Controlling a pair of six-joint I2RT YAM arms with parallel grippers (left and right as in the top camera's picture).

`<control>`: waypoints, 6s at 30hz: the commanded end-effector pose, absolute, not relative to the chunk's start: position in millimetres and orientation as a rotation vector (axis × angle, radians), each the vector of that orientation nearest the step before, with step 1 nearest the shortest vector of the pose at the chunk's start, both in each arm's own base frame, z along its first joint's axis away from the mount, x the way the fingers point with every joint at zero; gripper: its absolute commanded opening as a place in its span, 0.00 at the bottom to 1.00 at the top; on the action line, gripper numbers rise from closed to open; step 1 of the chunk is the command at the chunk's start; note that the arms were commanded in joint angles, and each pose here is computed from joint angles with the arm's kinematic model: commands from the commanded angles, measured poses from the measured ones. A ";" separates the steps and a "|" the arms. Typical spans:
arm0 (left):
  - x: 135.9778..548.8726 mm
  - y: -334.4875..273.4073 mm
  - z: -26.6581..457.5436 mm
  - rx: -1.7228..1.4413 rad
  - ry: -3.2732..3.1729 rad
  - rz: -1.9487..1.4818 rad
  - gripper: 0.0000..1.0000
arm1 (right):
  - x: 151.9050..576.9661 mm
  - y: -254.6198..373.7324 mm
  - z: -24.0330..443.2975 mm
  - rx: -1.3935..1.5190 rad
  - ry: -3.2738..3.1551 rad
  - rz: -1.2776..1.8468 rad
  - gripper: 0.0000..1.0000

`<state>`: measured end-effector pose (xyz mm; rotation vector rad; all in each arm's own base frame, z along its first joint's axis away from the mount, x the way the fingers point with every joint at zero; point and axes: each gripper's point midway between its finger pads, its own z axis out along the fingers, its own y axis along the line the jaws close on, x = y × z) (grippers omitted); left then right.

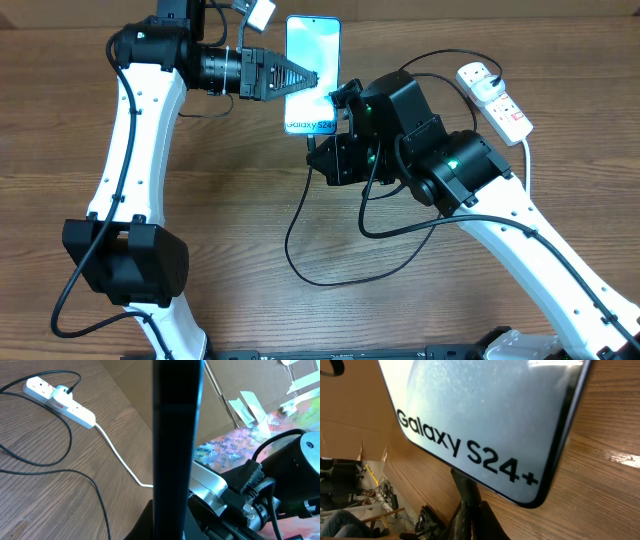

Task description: Plug charger to phone and switch on socket

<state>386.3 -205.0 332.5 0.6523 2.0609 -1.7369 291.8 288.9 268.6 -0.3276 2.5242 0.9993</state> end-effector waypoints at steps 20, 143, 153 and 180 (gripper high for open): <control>376.0 -207.4 348.3 0.684 1.977 -1.816 0.04 | 321.9 285.7 307.5 -0.262 2.358 0.999 0.04; 473.9 -117.8 234.8 -0.040 2.639 -0.234 1.00 | 451.3 -107.8 218.0 0.927 2.432 -0.054 1.00; 473.8 -118.2 234.8 -0.039 2.640 -0.234 0.99 | 487.8 -151.9 163.5 0.924 2.391 -0.292 1.00; 473.8 -118.2 234.8 -0.039 2.640 -0.234 1.00 | 498.3 -171.4 29.7 1.019 2.585 -0.146 1.00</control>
